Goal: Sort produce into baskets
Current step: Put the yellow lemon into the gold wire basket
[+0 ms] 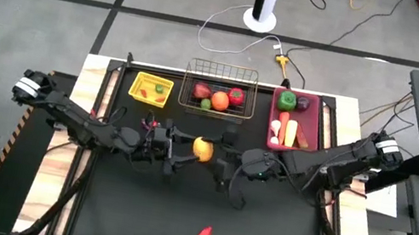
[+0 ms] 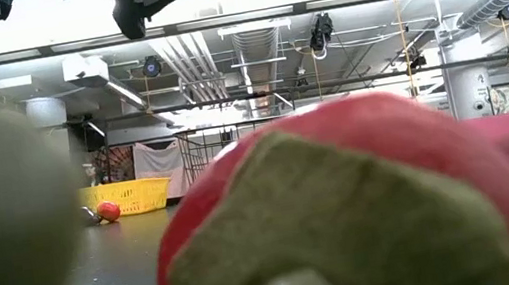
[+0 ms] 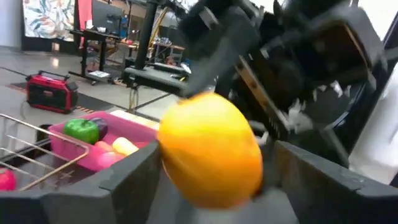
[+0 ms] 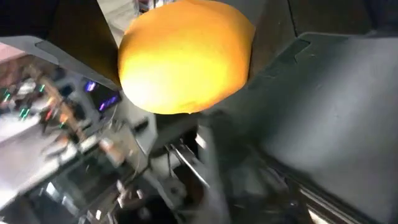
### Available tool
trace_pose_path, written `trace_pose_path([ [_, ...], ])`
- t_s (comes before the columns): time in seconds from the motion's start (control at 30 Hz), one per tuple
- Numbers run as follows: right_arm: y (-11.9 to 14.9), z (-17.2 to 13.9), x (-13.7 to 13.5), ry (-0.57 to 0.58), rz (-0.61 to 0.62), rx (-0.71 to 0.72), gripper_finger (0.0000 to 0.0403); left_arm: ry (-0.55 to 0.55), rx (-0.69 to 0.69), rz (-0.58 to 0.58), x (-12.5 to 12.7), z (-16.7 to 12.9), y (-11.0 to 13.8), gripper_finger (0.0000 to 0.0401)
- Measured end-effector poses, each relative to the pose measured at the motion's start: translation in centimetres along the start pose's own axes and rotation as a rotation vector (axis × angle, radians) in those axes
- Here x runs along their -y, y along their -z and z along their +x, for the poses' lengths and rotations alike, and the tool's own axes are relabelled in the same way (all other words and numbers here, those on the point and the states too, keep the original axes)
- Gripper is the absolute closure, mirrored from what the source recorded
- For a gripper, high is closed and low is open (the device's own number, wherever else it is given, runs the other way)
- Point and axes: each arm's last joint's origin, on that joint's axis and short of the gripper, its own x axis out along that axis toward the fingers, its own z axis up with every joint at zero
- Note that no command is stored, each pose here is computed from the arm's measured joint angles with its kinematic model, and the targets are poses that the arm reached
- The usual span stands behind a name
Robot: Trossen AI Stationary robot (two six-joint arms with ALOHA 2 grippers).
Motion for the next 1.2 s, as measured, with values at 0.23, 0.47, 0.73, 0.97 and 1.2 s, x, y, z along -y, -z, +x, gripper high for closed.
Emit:
trace_pose_path([
  [0.23,0.4,0.4,4.2,0.021,0.164,-0.175,0.0092,-0.027,-0.135,0.115,-0.5,-0.9,0.2,0.0086],
  [0.47,3.6,1.6,10.8,0.061,0.398,-0.332,0.0092,-0.077,-0.29,0.084,-1.4,-2.4,0.3,0.0086],
  [0.73,10.8,5.7,16.7,0.023,0.875,-0.417,0.0092,-0.168,-0.351,0.044,-2.2,-3.7,0.0,0.0085],
  [0.97,14.7,9.8,18.4,0.046,0.978,-0.536,0.0092,-0.202,-0.36,0.034,-2.1,-4.5,0.0,0.0085],
  [1.2,16.9,13.4,19.1,0.125,1.0,-0.604,0.0092,-0.192,-0.368,0.026,-1.8,-4.8,0.0,0.0085],
])
